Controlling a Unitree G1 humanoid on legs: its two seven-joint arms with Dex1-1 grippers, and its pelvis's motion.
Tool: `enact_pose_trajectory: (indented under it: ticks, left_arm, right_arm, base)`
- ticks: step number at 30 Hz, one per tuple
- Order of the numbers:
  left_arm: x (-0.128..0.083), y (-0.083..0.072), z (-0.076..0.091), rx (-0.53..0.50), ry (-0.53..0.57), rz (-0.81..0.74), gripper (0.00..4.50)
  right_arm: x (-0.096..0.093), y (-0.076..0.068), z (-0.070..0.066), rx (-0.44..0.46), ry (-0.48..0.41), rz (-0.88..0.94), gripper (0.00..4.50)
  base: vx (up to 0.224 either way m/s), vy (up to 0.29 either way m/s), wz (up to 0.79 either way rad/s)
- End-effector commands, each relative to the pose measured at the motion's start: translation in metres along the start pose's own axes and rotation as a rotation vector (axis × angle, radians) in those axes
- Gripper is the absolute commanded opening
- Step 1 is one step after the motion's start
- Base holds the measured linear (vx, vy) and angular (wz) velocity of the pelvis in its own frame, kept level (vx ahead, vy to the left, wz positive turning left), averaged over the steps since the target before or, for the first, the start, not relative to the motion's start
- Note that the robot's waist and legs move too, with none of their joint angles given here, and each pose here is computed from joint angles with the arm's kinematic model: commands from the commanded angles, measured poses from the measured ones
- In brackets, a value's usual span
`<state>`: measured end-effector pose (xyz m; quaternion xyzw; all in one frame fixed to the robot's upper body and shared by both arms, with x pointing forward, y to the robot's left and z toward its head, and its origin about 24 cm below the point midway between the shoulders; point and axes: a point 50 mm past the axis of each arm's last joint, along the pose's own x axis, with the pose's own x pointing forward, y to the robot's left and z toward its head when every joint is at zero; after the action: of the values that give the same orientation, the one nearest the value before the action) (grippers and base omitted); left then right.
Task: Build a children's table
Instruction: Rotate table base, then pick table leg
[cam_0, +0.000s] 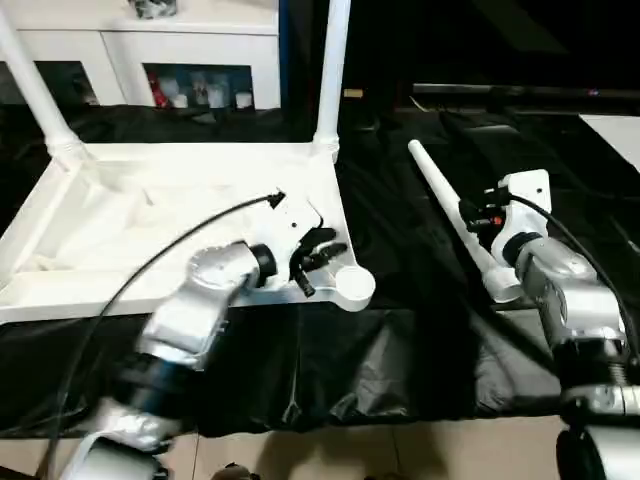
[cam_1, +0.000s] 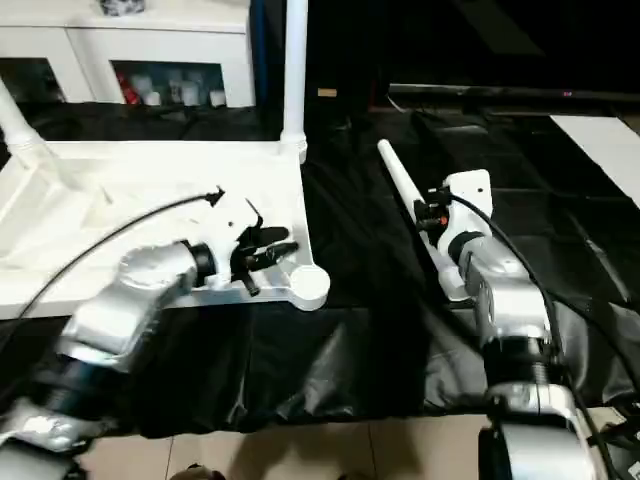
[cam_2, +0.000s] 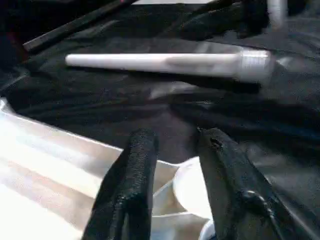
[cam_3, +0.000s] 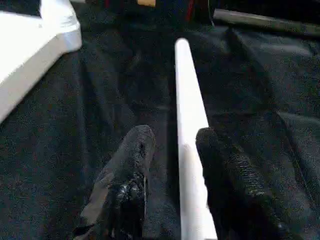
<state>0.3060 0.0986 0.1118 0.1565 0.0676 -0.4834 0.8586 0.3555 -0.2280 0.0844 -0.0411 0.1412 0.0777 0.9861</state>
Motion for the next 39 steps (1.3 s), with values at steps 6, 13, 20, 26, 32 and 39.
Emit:
enact_pose_trajectory:
  ticks: [6,13,20,26,32,39]
  left_arm:
    - [-0.013,-0.002,-0.002,0.005,0.035,-0.025,2.40]
    - [-0.035,0.000,-0.001,0.022,0.067,-0.028,3.01]
    - [-0.051,-0.003,0.007,0.058,0.094,-0.031,3.59]
    - [-0.071,-0.003,0.013,0.054,0.128,-0.023,3.97]
    - [-0.081,-0.007,0.017,0.049,0.145,-0.023,3.97]
    - [-0.082,-0.010,0.020,0.040,0.149,-0.034,3.97]
  right_arm:
    - [0.006,-0.015,0.007,0.004,0.045,-0.029,2.40]
    - [0.012,-0.027,0.013,0.014,0.089,-0.054,3.01]
    - [0.016,-0.028,0.012,0.013,0.151,-0.038,3.57]
    - [0.020,-0.026,0.020,0.058,0.177,0.001,3.73]
    - [0.023,-0.023,0.027,0.092,0.193,0.029,3.73]
    - [0.024,-0.024,0.047,0.103,0.169,0.045,3.73]
  base:
    - [0.000,0.000,0.00]
    - [0.000,0.000,0.00]
    - [0.000,0.000,0.00]
    - [0.000,0.000,0.00]
    - [0.000,0.000,0.00]
    - [0.000,0.000,0.00]
